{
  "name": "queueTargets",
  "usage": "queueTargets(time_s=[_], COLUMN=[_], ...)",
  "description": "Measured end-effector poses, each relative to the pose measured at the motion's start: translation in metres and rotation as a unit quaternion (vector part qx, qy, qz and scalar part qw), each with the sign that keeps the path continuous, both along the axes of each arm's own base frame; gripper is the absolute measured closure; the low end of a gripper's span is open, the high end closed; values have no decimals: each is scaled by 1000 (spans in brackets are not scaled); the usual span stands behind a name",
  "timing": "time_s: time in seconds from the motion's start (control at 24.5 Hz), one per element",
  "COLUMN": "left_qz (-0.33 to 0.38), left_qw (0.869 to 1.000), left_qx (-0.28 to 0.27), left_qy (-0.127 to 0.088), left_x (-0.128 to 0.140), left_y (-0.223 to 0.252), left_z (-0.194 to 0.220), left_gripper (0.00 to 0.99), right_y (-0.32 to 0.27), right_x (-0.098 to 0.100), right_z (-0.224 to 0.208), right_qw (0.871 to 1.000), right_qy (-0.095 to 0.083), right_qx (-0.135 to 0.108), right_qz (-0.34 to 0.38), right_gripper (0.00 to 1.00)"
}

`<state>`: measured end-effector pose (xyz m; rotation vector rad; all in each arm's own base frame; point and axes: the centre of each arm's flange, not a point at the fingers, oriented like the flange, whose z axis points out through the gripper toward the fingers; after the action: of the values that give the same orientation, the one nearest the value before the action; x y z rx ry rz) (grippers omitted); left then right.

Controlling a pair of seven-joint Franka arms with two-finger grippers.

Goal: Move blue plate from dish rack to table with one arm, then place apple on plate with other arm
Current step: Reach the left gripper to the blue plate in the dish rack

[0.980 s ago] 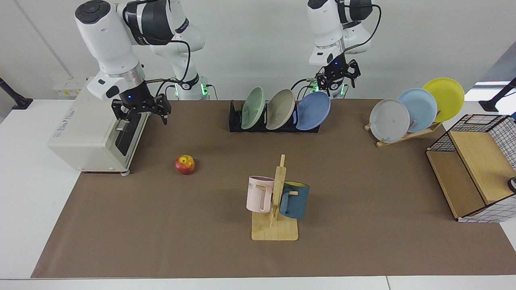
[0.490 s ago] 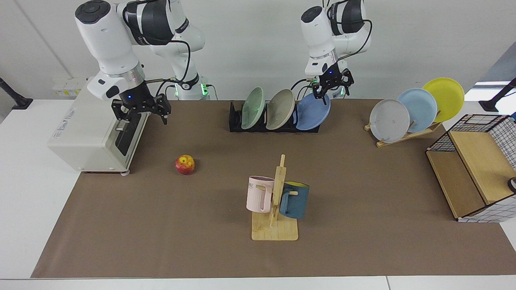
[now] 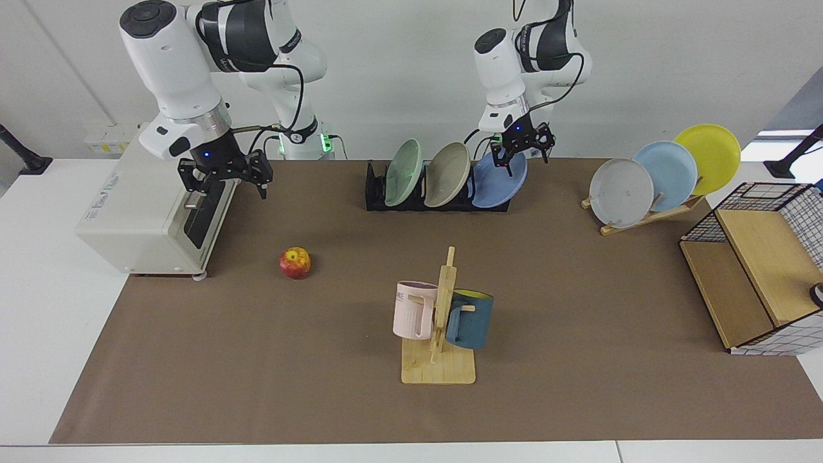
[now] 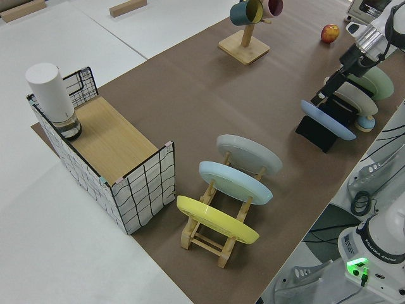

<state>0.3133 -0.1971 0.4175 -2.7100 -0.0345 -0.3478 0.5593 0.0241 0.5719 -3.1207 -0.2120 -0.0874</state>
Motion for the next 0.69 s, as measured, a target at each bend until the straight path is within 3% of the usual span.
queueTargets(time_s=[0.37,0.69], left_qz=[-6,-6], left_qw=[1000,1000], left_qx=[4,1], left_qy=[21,27], left_x=[0,2], left_y=[1,0], left_z=[-18,-23], left_gripper=[4,599], right_y=[-3,16], right_x=[0,2], right_z=[0,-20], right_qw=[1000,1000], right_qy=[0,-5], right_qx=[0,0], right_qz=[-3,11], right_gripper=[0,0])
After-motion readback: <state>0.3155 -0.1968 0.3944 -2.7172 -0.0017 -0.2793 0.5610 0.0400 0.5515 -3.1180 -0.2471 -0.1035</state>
